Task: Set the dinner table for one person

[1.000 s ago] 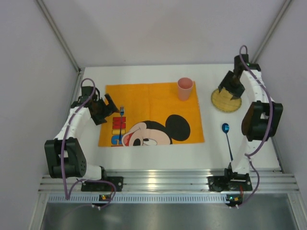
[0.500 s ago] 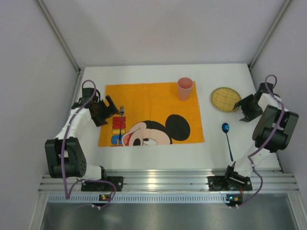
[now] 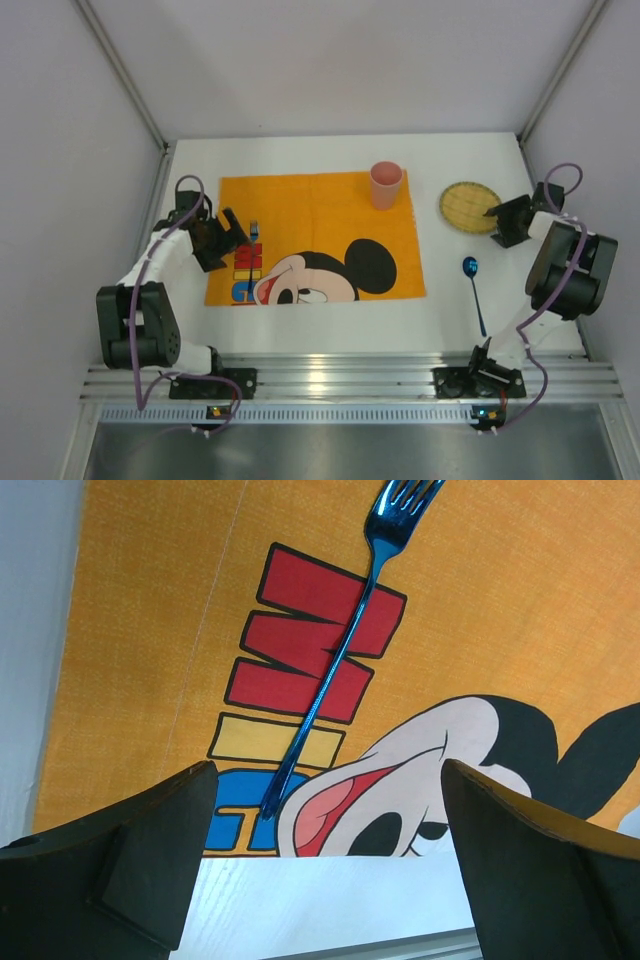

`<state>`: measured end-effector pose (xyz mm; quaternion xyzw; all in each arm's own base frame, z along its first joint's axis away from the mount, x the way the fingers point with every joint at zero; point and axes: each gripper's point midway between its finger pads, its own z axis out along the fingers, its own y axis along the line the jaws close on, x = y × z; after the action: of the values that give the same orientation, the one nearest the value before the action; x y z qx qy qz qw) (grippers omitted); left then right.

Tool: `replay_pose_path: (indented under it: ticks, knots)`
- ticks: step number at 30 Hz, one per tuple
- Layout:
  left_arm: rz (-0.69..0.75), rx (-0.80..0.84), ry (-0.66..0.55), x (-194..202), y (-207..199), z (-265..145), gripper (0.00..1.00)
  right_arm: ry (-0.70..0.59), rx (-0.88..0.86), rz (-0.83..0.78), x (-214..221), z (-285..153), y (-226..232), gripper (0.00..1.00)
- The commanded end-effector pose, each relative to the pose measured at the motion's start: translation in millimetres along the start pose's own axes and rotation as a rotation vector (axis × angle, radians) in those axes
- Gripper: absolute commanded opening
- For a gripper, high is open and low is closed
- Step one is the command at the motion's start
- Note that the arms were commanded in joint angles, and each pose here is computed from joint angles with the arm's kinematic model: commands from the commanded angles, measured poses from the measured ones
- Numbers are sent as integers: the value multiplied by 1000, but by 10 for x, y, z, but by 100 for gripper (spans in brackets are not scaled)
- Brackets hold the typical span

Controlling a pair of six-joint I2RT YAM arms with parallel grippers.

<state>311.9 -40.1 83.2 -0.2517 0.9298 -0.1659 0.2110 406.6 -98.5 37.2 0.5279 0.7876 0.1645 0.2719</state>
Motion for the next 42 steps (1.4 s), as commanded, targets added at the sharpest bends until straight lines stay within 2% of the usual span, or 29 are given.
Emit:
replay_pose_path:
  ticks: [1,2,4,5,6,12,17,20,24,29,35,40,42]
  knots:
    - [23,30,-2,-16,-49,66,98,-37,-44,25,74,188,24,63]
    - [24,35,-2,-21,-53,73,98,-41,-53,43,80,209,46,62]
    - [24,53,2,-31,-92,82,98,-30,-41,40,145,300,45,52]
    - [24,57,6,-30,-98,91,99,-27,-38,39,154,324,50,47]
    - [24,62,13,-29,-113,109,98,-30,-32,28,177,339,58,34]
    - [26,70,31,-10,-126,147,98,-90,-37,7,109,292,90,1]
    - [30,82,48,47,-155,182,98,-126,-78,-54,15,131,255,0]
    - [40,87,43,45,-204,174,98,-167,-100,-109,-119,-156,471,0]
    - [48,89,22,11,-256,137,98,-269,-162,-179,-371,-858,891,0]
    - [50,107,-2,-24,-330,52,98,-311,-225,-224,-371,-1515,1127,0]
    - [65,126,-41,-103,-441,-108,99,-286,-273,-250,-101,-2024,1213,0]
    - [77,144,-75,-165,-525,-268,99,-209,-276,-320,442,-2441,1213,0]
    - [81,137,-89,-168,-520,-330,99,-170,-345,-374,765,-2593,1286,0]
